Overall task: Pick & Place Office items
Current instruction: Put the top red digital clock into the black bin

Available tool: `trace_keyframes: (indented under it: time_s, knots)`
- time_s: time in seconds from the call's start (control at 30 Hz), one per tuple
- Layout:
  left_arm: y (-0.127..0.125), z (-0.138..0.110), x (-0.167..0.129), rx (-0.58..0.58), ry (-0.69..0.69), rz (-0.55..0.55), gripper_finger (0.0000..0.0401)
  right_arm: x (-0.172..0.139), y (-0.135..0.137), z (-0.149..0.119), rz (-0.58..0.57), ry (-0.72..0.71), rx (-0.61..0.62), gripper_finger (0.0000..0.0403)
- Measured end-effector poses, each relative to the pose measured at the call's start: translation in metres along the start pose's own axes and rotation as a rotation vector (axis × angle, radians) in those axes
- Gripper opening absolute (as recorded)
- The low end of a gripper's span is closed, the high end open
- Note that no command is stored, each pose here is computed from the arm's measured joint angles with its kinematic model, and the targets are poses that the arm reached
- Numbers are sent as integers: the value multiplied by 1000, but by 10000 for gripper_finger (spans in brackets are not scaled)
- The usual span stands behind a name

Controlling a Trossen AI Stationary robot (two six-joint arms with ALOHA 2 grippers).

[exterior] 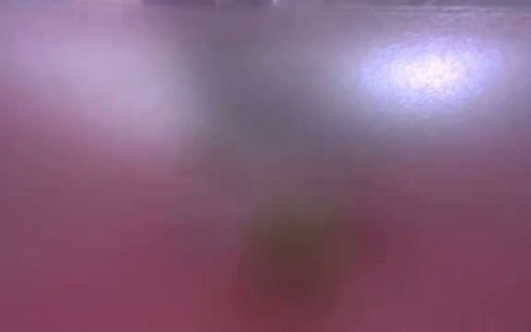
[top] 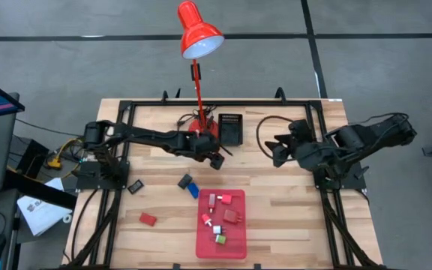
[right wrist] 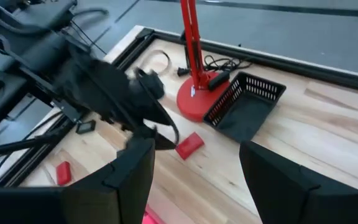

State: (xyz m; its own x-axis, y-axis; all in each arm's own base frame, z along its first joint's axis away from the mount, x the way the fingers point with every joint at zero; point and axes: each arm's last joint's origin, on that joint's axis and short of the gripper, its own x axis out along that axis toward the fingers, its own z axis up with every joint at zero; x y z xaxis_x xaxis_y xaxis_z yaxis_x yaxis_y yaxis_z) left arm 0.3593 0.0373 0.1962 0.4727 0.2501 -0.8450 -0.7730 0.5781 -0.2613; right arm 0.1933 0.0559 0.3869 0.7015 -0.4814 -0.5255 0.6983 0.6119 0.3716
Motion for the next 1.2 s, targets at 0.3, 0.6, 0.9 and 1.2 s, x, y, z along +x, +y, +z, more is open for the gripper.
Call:
trace_keyframes:
  time_s: [0.3, 0.6, 0.9, 1.2]
  knots:
    - [0, -10, 30, -8, 72, 30, 329, -5, -3, -2, 4, 10, -27, 229]
    - [5, -7, 40, -48, 76, 45, 329, -5, -3, -2, 6, 14, -49, 229]
    - [7, -5, 54, -65, 100, 27, 329, -7, -4, -1, 11, 11, -53, 229]
    - [-1, -7, 67, -52, 145, 46, 323, -11, -7, 2, 21, 2, -60, 229]
